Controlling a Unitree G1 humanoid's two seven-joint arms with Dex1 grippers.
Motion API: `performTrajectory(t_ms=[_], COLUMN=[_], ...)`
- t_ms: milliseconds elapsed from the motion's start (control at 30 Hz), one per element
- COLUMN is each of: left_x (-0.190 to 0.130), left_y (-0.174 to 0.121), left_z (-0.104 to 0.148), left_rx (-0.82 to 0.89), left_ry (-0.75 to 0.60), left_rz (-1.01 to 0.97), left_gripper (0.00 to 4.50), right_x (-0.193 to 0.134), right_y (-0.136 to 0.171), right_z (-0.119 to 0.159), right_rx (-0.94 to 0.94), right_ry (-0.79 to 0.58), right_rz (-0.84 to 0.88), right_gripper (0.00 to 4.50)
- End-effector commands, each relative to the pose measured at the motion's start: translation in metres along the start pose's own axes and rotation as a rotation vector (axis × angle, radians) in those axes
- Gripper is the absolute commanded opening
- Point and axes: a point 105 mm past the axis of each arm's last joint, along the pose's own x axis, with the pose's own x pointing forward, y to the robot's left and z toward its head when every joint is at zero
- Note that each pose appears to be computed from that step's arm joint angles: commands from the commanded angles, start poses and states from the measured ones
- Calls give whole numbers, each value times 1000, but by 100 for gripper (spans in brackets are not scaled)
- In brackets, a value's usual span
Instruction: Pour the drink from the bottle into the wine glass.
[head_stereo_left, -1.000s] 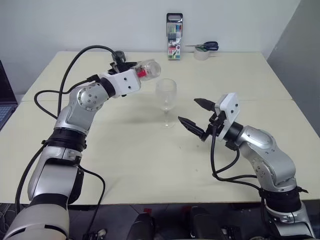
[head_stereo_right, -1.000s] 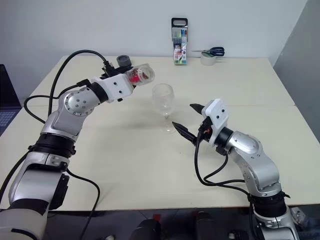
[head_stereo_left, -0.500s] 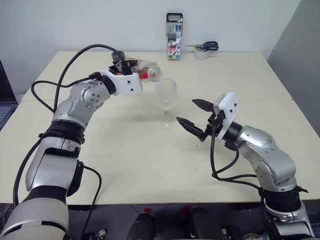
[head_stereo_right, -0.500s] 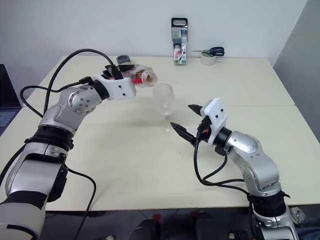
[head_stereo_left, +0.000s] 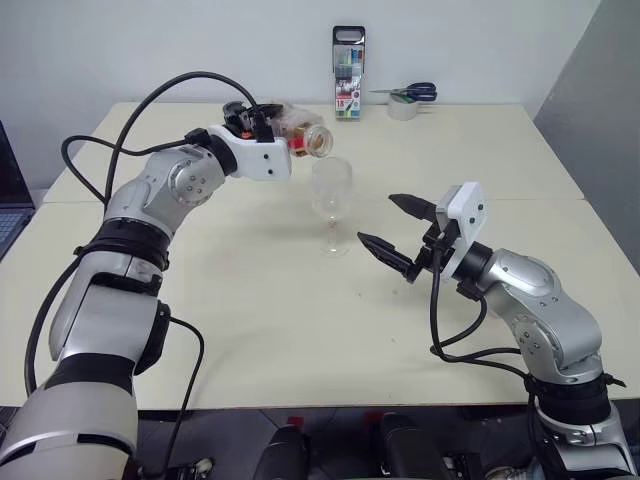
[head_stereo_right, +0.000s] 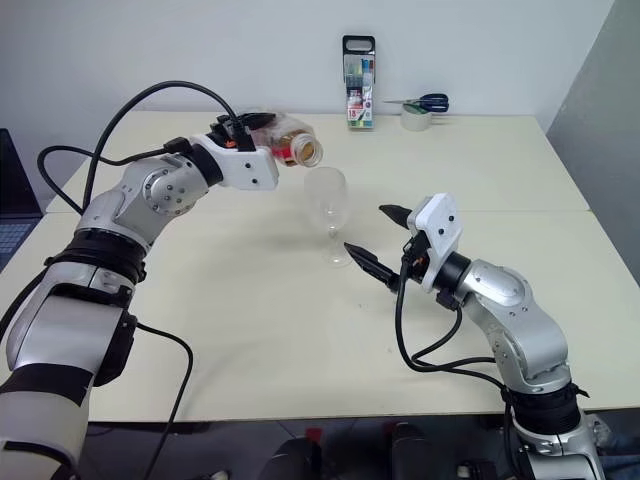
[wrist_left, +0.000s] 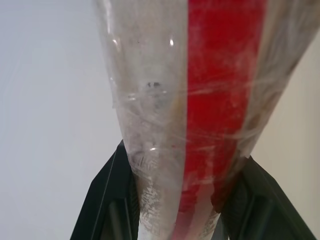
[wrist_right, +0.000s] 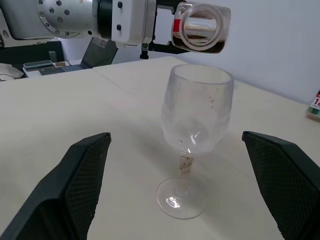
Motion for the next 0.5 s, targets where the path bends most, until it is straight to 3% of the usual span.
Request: performTrajectory(t_ms=[33, 500], left_x=[3, 2], left_y=[29, 35], left_z=[6, 0], left_rx=[53, 123], left_ry=[-26, -10], left_rz=[85, 96], left_gripper=[167, 167], right_x=[-4, -3], right_y=[3, 5], right_z=[19, 18], right_rx=[-44, -43], right_ry=[-66, -60], right_rz=[7, 10], right_gripper=[450, 450])
